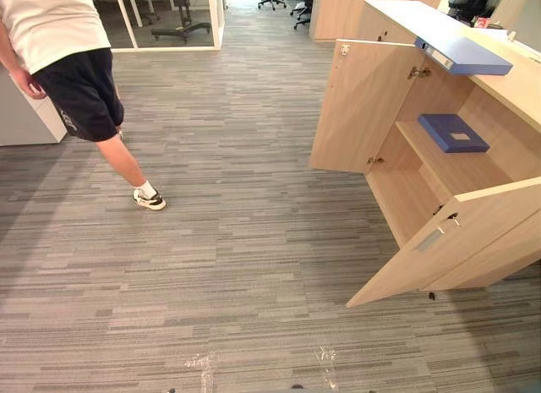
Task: Walk over to the cabinet, pick up the folder, carry it to the office cabinet, place the folder inside the office cabinet, then close the office cabinet door
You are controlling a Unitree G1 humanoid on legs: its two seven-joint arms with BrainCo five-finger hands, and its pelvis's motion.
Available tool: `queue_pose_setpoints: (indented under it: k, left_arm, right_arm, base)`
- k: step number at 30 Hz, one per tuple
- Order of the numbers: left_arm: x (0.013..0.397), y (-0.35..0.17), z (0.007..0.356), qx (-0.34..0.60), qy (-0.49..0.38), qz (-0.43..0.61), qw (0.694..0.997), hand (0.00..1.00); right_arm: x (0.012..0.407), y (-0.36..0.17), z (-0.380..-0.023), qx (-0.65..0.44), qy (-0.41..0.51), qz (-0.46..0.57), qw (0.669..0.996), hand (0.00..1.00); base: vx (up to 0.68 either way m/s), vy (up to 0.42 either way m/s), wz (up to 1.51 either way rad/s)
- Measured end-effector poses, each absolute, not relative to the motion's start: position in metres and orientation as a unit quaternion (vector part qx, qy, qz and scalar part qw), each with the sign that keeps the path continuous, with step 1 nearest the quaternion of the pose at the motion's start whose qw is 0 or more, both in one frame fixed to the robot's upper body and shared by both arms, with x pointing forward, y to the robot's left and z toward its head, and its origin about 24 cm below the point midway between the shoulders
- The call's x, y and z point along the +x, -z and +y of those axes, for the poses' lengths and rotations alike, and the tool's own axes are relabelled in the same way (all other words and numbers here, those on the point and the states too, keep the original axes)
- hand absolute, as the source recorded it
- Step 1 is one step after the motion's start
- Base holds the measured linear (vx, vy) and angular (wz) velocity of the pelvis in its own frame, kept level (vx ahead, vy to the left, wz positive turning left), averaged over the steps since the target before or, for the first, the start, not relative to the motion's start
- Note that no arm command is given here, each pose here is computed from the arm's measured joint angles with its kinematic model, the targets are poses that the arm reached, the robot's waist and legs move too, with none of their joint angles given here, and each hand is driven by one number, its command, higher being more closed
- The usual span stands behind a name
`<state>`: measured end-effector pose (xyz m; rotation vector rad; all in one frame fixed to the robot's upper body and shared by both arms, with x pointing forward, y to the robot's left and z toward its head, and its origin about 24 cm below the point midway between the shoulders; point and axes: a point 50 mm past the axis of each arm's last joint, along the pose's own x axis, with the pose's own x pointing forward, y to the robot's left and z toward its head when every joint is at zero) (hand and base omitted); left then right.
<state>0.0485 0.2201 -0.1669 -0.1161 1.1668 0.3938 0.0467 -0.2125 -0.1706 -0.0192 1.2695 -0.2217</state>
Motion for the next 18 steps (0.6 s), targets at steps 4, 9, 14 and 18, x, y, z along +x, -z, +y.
queue_pose_setpoints:
  k: [4, 9, 14, 18]
  left_arm:
    - [0.059, 0.166, 0.218, -0.104, -0.197, 0.522, 0.823, 0.0]
    - [0.06, 0.165, 0.219, -0.104, -0.196, 0.519, 0.826, 0.0]
    - [0.067, 0.164, 0.219, -0.057, -0.16, 0.52, 0.837, 0.0]
    - [0.07, 0.163, 0.219, -0.043, -0.155, 0.52, 0.839, 0.0]
  right_arm:
    - [0.052, 0.17, -0.212, -0.003, 0.108, 0.588, 0.802, 0.0]
    - [0.054, 0.17, -0.211, -0.004, 0.105, 0.586, 0.804, 0.0]
    - [0.055, 0.17, -0.211, -0.005, 0.103, 0.585, 0.804, 0.0]
    - [0.057, 0.17, -0.211, -0.005, 0.102, 0.584, 0.805, 0.0]
  base:
    - [0.0, 0.025, 0.02]
    - [-0.07, 0.002, 0.0]
    - [-0.04, -0.016, 0.01]
    - [0.0, 0.0, 0.0]
